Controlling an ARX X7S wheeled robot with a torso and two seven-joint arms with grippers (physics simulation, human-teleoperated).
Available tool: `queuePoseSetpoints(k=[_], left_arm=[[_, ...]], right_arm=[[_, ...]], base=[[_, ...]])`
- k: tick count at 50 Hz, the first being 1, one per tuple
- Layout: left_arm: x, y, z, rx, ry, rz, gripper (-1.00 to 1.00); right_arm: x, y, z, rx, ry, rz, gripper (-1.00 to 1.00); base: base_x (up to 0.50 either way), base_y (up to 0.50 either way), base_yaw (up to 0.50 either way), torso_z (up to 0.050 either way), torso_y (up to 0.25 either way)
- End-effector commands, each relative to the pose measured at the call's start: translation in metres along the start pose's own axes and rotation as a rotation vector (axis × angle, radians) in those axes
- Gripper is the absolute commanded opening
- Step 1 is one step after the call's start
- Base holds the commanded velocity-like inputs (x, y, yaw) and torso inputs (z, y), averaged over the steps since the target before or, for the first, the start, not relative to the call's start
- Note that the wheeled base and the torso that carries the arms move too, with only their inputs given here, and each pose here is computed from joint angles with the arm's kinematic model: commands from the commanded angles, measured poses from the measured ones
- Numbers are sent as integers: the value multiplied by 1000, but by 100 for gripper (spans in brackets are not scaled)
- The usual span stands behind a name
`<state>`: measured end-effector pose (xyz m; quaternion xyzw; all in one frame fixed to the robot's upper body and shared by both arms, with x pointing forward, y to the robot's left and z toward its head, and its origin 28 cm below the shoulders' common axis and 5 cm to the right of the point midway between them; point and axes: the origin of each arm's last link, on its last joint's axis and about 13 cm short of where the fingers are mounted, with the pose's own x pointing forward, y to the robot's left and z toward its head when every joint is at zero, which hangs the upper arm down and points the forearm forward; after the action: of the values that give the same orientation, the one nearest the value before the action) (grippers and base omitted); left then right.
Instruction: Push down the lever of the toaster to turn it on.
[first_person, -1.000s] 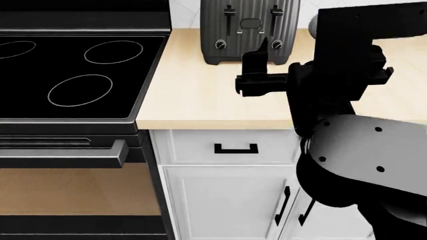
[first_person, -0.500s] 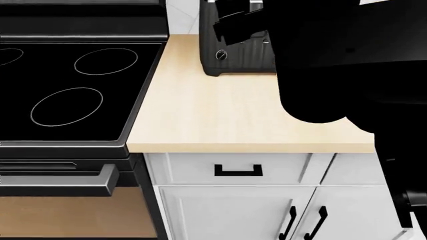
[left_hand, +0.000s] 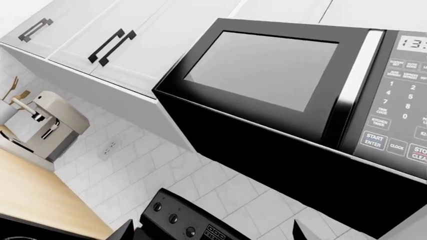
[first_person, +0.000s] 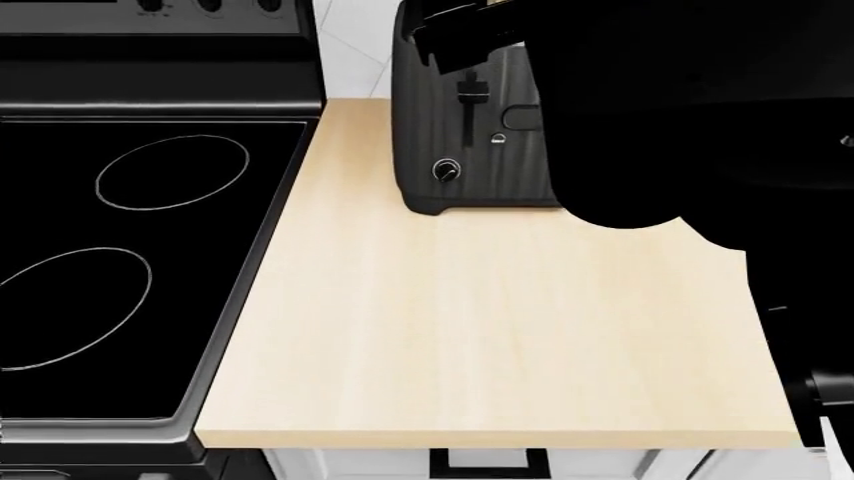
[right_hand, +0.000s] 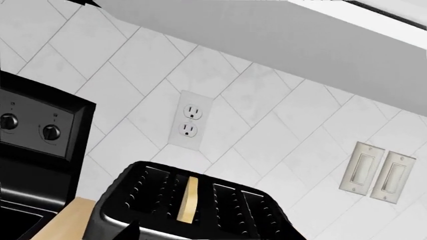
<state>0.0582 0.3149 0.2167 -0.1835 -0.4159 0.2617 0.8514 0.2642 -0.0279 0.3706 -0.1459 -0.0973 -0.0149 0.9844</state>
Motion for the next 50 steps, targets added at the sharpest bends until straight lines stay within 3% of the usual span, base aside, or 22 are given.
queuePoseSetpoints(k=[1, 10, 11, 21, 30, 41, 50], left_arm=[[0, 0, 0, 0, 0, 0, 100], [0, 1, -1, 0, 1, 1, 100], [0, 1, -1, 0, 1, 1, 100], [0, 0, 0, -1, 0, 2, 100], [0, 0, -1, -1, 2, 1, 100], [0, -1, -1, -1, 2, -1, 100], [0, -1, -1, 1, 3, -2, 100]], right_arm=[[0, 1, 0, 9, -3, -1, 100], [0, 1, 2, 20, -13, -14, 100], [0, 2, 2, 29, -10, -18, -100], [-3, 1, 3, 49, -14, -11, -100], [-16, -2, 4, 167, -10, 44, -100], [-29, 9, -7, 173, 90, 158, -100], [-33, 10, -20, 196, 138, 171, -100]], base=[[500, 1, 0, 0, 10], [217, 0, 0, 0, 3], [0, 0, 0, 0, 0], [0, 0, 0, 0, 0], [0, 0, 0, 0, 0], [0, 0, 0, 0, 0], [0, 0, 0, 0, 0]])
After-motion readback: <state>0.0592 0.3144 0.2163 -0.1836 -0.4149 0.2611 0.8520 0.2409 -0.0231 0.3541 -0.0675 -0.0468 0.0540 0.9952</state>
